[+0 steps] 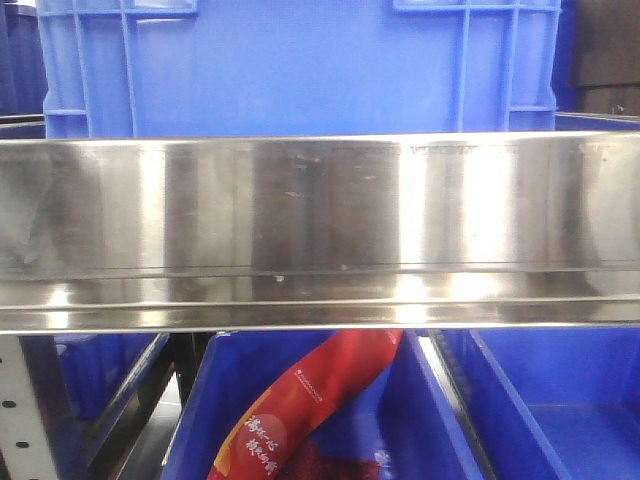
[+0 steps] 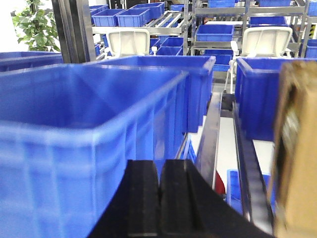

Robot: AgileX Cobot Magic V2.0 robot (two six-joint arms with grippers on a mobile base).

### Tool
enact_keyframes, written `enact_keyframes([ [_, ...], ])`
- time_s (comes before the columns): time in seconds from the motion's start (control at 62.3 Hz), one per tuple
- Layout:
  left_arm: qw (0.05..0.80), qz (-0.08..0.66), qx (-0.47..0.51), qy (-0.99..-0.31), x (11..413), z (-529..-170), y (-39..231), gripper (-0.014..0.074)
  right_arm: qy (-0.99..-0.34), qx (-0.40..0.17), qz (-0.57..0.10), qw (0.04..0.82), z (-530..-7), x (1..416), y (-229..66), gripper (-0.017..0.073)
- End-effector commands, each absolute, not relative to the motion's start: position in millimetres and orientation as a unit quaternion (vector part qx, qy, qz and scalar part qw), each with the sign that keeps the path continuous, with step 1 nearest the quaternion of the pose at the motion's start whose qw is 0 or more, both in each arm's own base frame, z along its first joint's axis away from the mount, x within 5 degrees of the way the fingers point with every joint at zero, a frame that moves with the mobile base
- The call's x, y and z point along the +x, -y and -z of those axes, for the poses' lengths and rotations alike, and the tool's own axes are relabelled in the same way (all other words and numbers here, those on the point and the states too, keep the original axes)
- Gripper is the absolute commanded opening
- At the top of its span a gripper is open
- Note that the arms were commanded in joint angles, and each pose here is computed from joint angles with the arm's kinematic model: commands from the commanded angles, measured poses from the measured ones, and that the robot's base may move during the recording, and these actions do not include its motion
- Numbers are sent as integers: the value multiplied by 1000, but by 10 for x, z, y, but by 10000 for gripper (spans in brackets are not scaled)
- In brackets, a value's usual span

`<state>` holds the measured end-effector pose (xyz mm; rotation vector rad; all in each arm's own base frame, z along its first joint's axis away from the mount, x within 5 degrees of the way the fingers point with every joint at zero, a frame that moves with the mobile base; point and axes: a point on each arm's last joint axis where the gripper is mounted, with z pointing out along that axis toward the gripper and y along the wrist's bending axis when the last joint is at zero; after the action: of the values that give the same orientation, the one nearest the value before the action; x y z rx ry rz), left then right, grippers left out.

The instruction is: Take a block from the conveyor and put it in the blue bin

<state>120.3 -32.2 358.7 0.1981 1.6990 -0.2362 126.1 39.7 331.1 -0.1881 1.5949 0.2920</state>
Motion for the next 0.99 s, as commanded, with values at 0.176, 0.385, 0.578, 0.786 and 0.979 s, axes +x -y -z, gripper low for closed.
enact_keyframes([
  [0.176,700,111,77,-701,749,-3435,211,-111,-697,-83,-138,699,-3235,880,-285,-162],
  [0.385,737,115,73,-662,543,-3512,162,-111,-673,-80,-141,721,-3293,782,-252,-162],
  [0.578,751,116,72,-646,449,-3533,140,-111,-673,-80,-141,721,-3293,782,-252,-162],
  [0.786,750,116,73,-647,450,-3531,141,-111,-673,-80,-141,721,-3293,782,-252,-162],
  [0.979,750,116,73,-647,450,-3531,141,-111,-676,-72,-130,721,-3201,801,-235,-162],
])
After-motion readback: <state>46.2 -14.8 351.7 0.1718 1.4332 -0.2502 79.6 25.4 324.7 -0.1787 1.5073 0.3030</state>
